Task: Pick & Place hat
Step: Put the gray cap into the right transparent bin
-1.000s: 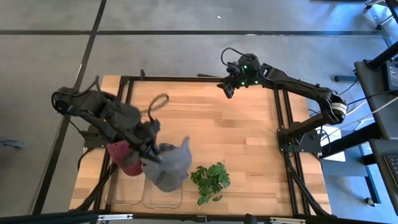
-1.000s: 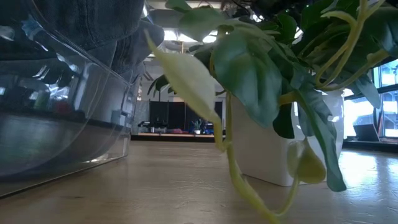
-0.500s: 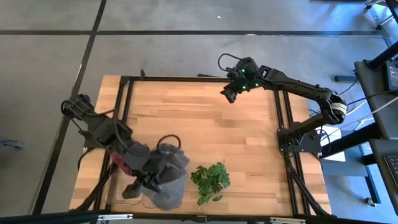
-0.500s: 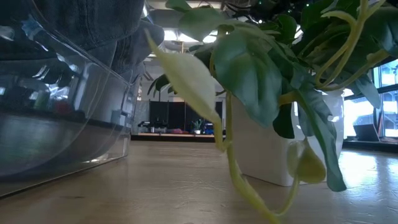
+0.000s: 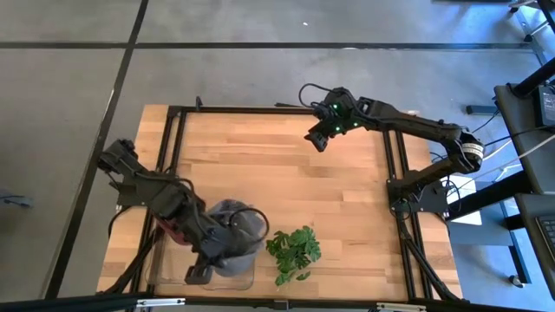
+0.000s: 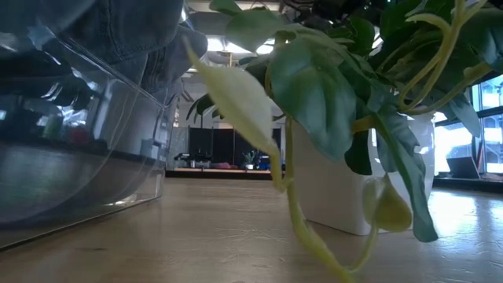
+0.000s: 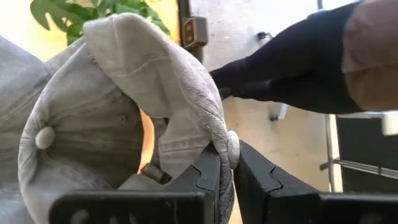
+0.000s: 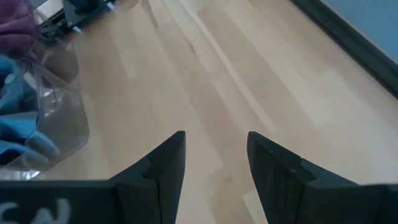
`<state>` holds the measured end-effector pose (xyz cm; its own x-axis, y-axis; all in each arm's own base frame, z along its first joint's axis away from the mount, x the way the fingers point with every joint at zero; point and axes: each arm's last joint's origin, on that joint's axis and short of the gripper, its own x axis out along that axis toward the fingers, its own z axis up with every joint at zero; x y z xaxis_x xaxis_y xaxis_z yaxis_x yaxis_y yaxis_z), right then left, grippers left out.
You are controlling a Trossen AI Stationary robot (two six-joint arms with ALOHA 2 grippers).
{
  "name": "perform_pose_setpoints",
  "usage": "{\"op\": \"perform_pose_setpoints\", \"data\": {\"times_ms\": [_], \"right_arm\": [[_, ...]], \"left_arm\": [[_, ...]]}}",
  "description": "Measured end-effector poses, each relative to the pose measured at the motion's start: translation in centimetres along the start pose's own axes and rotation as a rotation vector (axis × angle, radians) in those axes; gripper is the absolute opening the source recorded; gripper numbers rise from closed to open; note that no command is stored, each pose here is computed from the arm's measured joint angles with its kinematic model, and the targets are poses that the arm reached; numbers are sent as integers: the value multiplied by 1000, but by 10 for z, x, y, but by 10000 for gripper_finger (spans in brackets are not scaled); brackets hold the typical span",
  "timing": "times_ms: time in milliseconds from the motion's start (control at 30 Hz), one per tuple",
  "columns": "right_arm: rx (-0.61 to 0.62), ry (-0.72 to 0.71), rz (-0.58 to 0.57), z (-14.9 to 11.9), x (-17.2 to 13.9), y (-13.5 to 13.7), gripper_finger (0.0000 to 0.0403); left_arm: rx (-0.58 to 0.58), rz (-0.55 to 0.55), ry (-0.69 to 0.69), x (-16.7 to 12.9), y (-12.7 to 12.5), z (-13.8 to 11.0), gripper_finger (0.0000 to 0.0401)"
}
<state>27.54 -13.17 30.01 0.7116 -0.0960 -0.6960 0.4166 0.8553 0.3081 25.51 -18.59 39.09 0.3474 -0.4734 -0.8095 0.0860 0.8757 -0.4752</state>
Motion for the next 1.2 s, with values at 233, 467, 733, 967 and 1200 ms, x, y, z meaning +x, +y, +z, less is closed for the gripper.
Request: {"op": "perform_pose_setpoints", "data": {"times_ms": [233, 467, 733, 967, 1200], "right_arm": [[-24, 11, 22, -2, 2, 10, 172], [-32, 39, 26, -6, 3, 14, 172], [-27, 72, 8, -9, 3, 13, 172], [-28, 71, 9, -9, 3, 13, 172], [-28, 69, -1, -9, 3, 13, 172]], "left_arm": [[-42, 86, -4, 21, 0, 4, 24], [12, 143, -58, 26, -9, -1, 24], [16, 127, -61, 46, -7, -13, 24], [-76, 95, -35, 52, 12, -27, 24], [-94, 161, -29, 56, 31, -42, 24]]}}
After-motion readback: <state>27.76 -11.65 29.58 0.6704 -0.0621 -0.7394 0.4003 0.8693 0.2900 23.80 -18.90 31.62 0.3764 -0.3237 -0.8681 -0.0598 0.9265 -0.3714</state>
